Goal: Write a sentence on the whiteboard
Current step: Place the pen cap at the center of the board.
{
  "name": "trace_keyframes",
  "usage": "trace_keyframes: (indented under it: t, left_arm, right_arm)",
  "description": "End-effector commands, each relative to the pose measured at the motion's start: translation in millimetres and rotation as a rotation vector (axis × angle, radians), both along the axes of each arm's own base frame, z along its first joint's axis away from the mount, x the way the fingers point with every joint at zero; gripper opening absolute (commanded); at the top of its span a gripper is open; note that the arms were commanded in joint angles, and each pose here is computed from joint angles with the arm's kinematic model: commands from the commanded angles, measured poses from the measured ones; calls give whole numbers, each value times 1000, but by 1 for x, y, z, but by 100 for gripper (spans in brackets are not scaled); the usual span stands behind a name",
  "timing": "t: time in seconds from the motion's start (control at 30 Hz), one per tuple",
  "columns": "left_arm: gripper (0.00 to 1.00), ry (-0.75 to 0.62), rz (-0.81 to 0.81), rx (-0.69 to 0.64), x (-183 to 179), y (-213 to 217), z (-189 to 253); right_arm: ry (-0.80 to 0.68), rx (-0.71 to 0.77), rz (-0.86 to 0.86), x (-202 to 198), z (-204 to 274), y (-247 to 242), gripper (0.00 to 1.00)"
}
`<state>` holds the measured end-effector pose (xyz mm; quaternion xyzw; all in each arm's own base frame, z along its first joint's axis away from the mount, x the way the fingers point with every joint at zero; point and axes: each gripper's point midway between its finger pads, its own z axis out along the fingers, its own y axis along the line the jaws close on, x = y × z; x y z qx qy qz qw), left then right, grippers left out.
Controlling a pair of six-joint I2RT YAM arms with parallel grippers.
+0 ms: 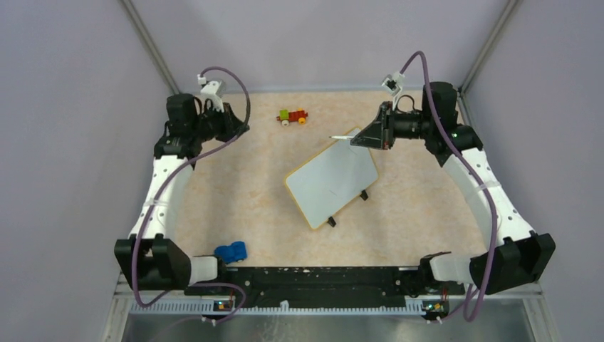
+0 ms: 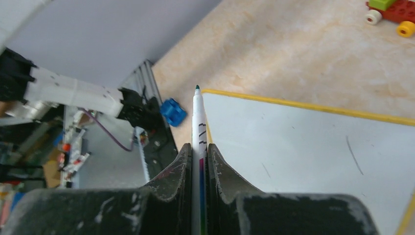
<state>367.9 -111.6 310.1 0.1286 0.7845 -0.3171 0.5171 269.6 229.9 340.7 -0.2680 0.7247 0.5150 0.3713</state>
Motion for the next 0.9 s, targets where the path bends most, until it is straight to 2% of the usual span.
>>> trace_keyframes:
  t: [0.0,0.17,0.37,0.53,0.7,0.87]
  left_arm:
    - [3,292,69,497,-25,68,-126]
    - [6,362,94,667,-31,96,-170]
    - [11,501,80,758,-35,111,-219]
    - [16,560,85,785,-31,116,-249]
    - [19,594,83,784,-26,116,-267]
    - [27,644,64,781,-27,115,-282]
  right_arm:
    - [-135,-176,9,-7,-16,-21,0]
    - [-145,-226,-27,-7,-39,-39,0]
    - [-104,-188,30,-20,-54,-42,0]
    - [-122,-169,33,-24,-54,-43,0]
    - [-119,-129,66,-31,-45,-42,0]
    - [-123,-101,86,-38,-36,-40,0]
